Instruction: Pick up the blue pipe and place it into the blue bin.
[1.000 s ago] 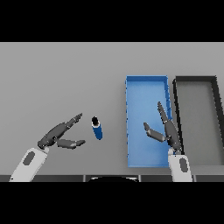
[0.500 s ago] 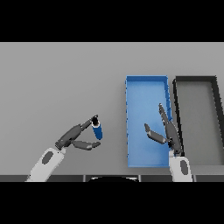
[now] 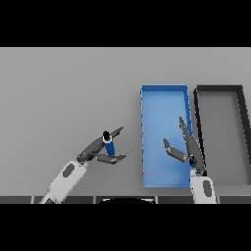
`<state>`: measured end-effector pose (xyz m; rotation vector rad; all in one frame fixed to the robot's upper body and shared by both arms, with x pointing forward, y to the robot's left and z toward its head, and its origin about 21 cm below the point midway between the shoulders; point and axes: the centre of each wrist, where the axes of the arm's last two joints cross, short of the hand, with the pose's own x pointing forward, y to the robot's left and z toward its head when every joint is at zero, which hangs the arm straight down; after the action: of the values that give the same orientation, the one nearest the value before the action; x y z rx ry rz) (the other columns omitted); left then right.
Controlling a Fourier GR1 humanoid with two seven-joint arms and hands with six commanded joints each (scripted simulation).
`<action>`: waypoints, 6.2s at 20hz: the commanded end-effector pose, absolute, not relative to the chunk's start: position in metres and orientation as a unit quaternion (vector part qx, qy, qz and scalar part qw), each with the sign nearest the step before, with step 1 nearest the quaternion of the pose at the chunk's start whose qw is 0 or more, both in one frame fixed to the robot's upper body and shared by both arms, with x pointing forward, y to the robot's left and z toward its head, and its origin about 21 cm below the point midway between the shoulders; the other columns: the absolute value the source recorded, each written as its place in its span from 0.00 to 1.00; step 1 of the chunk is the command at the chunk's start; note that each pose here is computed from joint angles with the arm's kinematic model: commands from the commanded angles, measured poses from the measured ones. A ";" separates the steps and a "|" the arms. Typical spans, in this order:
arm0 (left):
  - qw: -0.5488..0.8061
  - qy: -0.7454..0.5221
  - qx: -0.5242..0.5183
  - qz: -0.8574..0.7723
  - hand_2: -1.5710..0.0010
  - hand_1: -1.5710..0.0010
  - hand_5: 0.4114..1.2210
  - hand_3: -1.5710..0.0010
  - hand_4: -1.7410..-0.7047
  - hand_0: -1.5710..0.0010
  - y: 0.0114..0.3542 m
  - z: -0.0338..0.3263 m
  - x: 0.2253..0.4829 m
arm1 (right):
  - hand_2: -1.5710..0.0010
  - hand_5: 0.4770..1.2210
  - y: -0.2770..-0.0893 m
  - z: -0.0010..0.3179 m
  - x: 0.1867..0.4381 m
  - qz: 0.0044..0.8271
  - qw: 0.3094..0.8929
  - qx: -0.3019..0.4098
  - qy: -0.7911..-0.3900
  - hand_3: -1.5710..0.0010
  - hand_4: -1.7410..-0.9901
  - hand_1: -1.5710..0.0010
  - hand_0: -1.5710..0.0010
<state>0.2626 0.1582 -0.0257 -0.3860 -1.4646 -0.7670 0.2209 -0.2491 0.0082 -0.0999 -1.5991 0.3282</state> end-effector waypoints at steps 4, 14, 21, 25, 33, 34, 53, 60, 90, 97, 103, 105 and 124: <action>0.665 -0.650 -0.205 -0.305 0.60 0.68 0.51 0.56 0.34 0.78 0.153 -0.028 0.261 | 1.00 0.25 -0.251 0.010 0.223 0.148 0.681 -0.040 -0.716 1.00 0.56 1.00 1.00; 0.637 -0.678 -0.213 -0.299 0.06 0.07 0.95 0.10 0.05 0.08 0.136 -0.019 0.256 | 1.00 0.25 -0.249 0.008 0.227 0.161 0.684 -0.052 -0.709 1.00 0.61 1.00 1.00; 0.572 -0.719 -0.260 -0.298 0.01 0.02 0.99 0.08 0.02 0.02 0.110 0.026 0.262 | 1.00 0.27 -0.251 0.012 0.227 0.170 0.678 -0.063 -0.713 1.00 0.62 1.00 1.00; 0.564 -0.714 -0.273 -0.311 0.01 0.01 1.00 0.08 0.02 0.01 0.106 0.044 0.258 | 1.00 0.28 -0.251 0.006 0.225 0.175 0.680 -0.059 -0.709 1.00 0.62 1.00 1.00; 0.579 -0.701 -0.264 -0.323 0.00 0.00 1.00 0.08 0.01 0.00 0.100 0.053 0.259 | 1.00 0.28 -0.253 0.010 0.233 0.184 0.672 -0.052 -0.715 1.00 0.65 1.00 1.00; 0.579 -0.700 -0.265 -0.324 0.00 0.00 1.00 0.08 0.01 0.00 0.099 0.053 0.258 | 1.00 0.28 -0.254 0.009 0.234 0.184 0.674 -0.052 -0.713 1.00 0.65 1.00 1.00; 0.574 -0.699 -0.254 -0.342 0.00 0.00 1.00 0.08 0.01 0.00 0.100 0.049 0.259 | 1.00 0.01 -0.211 0.160 0.260 0.386 0.528 0.274 -0.705 1.00 0.55 1.00 1.00; 0.556 -0.707 -0.277 -0.337 0.00 0.00 1.00 0.04 0.14 0.00 0.103 0.051 0.261 | 1.00 0.05 -0.165 0.175 0.274 0.464 0.480 0.294 -0.684 1.00 0.65 1.00 1.00; 0.553 -0.697 -0.237 -0.390 0.52 0.50 1.00 0.51 0.41 0.47 0.108 0.054 0.265 | 0.01 0.97 -0.094 0.180 0.286 0.495 0.420 0.369 -0.665 0.01 0.34 0.01 0.01; 0.550 -0.696 -0.188 -0.422 0.90 0.89 0.52 0.90 0.81 0.89 0.108 0.053 0.270 | 0.00 0.99 -0.093 0.179 0.284 0.491 0.432 0.355 -0.668 0.00 0.34 0.00 0.00; 0.584 -0.684 -0.205 -0.386 0.97 0.97 0.28 0.97 0.82 0.97 0.113 0.047 0.270 | 0.00 1.00 -0.095 0.181 0.287 0.477 0.434 0.356 -0.676 0.00 0.34 0.00 0.00; 0.596 -0.672 -0.206 -0.388 0.98 0.98 0.24 0.98 0.81 0.98 0.111 0.045 0.268 | 0.00 1.00 -0.095 0.185 0.289 0.456 0.452 0.385 -0.663 0.00 0.34 0.00 0.00; 0.601 -0.669 -0.197 -0.390 1.00 1.00 0.09 1.00 0.82 1.00 0.122 0.052 0.259 | 0.00 1.00 -0.153 0.329 0.374 0.266 0.521 0.302 -0.753 0.00 0.32 0.00 0.00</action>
<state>0.2592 0.1219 0.0516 -0.4565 -1.5511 -0.9040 0.3742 -0.1531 0.3286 0.7215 -1.8005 0.6350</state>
